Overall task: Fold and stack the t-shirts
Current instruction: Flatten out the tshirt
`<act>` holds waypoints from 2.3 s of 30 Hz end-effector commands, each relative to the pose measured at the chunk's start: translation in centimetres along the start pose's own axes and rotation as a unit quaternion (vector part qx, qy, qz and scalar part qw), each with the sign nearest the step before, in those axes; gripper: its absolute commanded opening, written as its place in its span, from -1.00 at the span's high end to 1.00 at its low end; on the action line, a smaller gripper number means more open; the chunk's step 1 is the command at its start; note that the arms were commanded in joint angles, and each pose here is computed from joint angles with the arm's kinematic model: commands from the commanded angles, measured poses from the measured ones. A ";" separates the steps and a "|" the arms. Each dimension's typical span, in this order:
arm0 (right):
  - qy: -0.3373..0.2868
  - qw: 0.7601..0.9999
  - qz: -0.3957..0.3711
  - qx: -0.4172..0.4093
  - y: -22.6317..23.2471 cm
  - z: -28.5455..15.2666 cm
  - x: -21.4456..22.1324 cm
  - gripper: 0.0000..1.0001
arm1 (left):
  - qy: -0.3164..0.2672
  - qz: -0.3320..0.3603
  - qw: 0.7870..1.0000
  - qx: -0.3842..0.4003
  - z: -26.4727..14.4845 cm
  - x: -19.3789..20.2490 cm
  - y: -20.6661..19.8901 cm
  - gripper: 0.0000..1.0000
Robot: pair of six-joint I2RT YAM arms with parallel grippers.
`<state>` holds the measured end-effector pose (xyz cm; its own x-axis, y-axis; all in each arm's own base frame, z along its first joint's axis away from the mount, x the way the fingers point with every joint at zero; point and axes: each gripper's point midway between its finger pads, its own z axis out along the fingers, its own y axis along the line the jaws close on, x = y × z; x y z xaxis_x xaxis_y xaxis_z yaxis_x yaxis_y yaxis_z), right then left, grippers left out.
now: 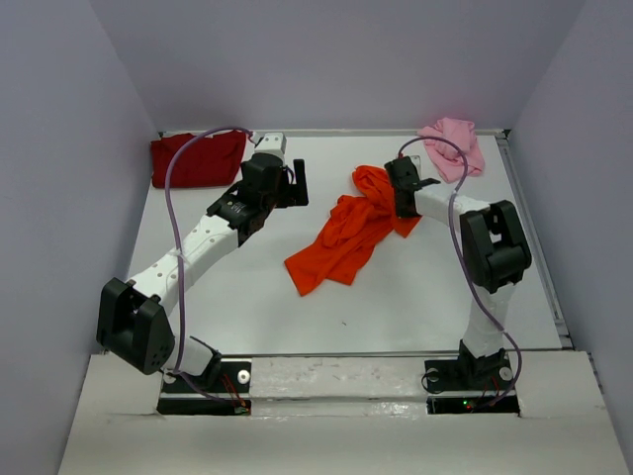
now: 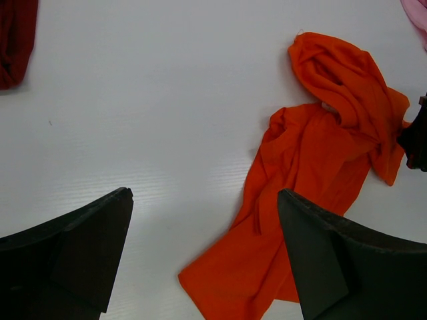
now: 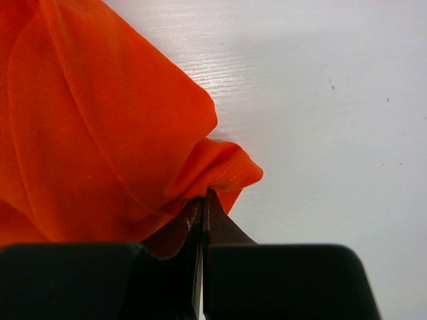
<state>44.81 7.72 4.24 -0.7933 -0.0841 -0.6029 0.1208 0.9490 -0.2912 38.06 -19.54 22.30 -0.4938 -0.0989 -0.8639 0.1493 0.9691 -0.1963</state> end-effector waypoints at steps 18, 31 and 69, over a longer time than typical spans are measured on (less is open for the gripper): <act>-0.137 0.964 0.081 -0.213 0.6 -16.4 -8.3 1.00 | -0.022 -0.004 1.000 0.022 -0.8 -1.1 -0.9 -0.98; -0.033 0.930 0.057 -0.363 10.2 -14.2 -2.1 1.00 | -0.018 -0.003 1.000 0.025 -0.6 -0.9 -1.1 -0.98; -0.024 0.969 0.001 -0.247 11.0 -9.3 -2.1 -0.13 | -0.016 0.002 0.999 0.029 -0.5 -0.8 -1.2 -0.98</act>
<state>40.80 20.66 7.26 -0.8048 -0.0825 -0.5878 -0.1912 0.9735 0.1251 37.88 -19.99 22.29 -0.5009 -0.0962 -0.8602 0.1715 0.9631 -0.2076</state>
